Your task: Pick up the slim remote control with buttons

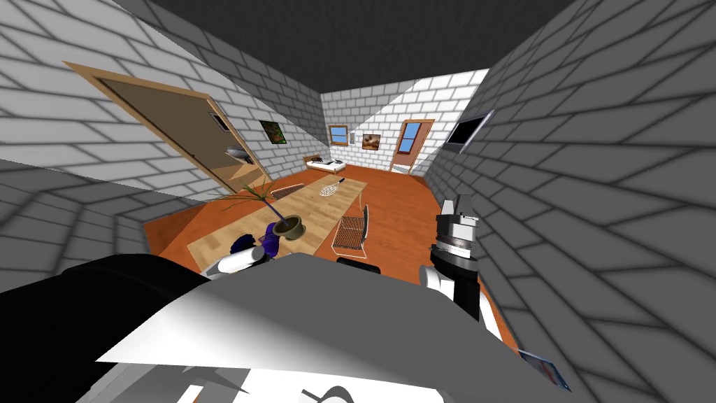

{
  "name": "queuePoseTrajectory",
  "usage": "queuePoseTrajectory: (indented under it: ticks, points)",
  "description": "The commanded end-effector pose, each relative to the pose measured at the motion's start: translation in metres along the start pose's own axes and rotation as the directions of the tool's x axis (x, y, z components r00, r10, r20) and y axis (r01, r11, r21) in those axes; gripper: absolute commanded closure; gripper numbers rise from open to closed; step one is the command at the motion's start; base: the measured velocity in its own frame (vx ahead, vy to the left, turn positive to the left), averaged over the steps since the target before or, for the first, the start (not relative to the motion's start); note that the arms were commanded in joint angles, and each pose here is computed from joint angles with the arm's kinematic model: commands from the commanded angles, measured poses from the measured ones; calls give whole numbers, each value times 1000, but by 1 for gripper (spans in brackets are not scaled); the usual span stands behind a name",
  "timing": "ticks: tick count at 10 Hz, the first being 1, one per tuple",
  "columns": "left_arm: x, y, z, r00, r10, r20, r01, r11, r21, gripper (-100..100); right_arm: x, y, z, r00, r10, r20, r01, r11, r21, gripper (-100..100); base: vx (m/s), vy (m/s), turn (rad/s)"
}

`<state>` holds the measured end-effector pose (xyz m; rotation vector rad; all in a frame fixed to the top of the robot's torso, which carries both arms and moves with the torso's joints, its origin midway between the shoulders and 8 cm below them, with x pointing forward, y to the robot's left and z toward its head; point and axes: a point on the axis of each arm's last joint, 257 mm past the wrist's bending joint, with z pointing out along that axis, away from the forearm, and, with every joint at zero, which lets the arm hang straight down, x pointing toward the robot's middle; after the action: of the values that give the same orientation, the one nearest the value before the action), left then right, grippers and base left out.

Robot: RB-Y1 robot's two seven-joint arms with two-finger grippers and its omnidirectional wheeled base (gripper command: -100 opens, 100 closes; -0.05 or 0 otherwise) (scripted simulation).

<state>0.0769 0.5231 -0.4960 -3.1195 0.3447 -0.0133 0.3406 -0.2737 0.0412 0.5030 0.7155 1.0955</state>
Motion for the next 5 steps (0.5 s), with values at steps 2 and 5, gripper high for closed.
queuePoseTrajectory:
  ticks: [2,5]
  points:
    - [-5,5,-7,1000,30,0,-30,1000,-2,100,0,0,0,1000,0,0,0,1000,0,0,79,7,104]
    - [-6,5,-9,999,36,0,-36,999,-2,0,0,0,0,1000,0,0,0,1000,0,0,37,-2,44]
